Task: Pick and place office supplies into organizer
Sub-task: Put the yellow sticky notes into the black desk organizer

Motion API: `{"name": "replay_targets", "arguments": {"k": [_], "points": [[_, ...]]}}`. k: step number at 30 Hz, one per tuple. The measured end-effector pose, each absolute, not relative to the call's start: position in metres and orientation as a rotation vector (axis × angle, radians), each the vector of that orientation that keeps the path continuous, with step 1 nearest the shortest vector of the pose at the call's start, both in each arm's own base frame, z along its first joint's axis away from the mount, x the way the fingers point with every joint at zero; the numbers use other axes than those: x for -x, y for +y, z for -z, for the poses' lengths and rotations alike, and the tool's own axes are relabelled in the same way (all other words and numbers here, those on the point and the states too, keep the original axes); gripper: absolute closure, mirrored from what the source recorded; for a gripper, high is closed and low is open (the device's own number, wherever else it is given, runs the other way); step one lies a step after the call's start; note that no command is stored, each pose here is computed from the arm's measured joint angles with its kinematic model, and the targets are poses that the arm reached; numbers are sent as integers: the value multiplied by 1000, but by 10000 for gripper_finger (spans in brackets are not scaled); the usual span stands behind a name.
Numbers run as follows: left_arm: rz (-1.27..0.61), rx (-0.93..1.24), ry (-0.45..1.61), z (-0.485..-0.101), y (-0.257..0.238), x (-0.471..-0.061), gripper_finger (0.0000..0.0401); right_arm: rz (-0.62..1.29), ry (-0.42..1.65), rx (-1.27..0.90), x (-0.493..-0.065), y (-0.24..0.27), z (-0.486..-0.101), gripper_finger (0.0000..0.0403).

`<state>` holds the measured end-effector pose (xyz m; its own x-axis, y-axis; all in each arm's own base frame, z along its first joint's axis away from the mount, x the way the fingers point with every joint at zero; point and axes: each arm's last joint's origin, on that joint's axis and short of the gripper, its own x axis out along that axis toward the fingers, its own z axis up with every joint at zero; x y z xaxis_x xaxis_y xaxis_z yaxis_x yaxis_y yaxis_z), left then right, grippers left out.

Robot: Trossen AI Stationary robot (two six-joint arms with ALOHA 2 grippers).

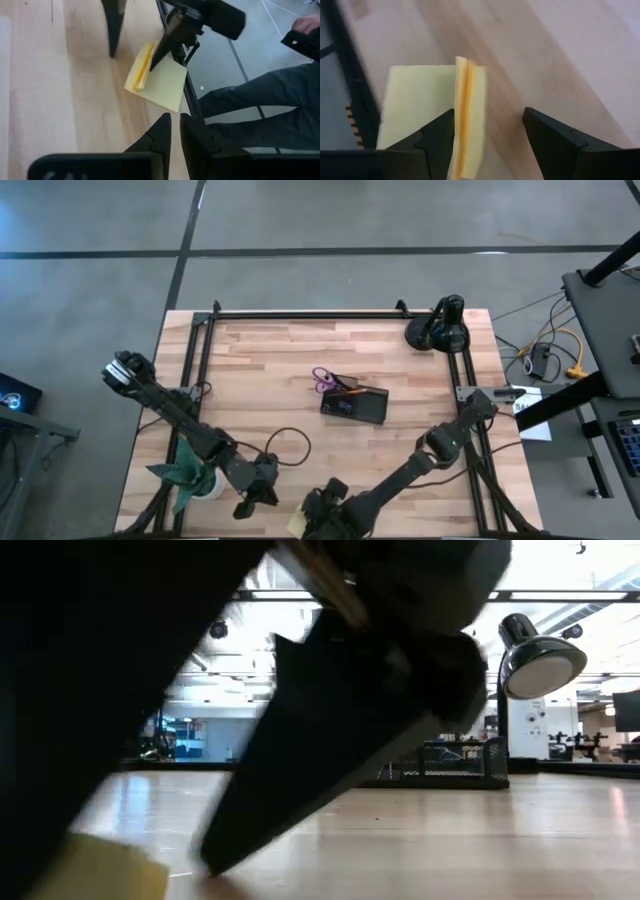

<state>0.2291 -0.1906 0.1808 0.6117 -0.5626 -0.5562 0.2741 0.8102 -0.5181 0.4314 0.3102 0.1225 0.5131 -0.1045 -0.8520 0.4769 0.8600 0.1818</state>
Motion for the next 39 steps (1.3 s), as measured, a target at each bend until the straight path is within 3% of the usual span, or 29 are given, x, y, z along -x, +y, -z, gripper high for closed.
{"name": "replay_targets", "arguments": {"k": [10,22,28,35,39], "points": [[498,410,772,-181,-191,-229,376,395,1046,-383,-427,305,-118,194],[474,406,761,-181,-190,-230,376,389,1076,-374,-431,295,-120,385],[475,407,759,-182,-190,-230,376,630,1018,-320,-419,273,-144,394],[429,400,730,-184,-189,-232,376,932,999,-233,-379,241,-210,395],[415,404,714,-187,-186,-234,376,922,957,-255,-365,230,-238,395]]}}
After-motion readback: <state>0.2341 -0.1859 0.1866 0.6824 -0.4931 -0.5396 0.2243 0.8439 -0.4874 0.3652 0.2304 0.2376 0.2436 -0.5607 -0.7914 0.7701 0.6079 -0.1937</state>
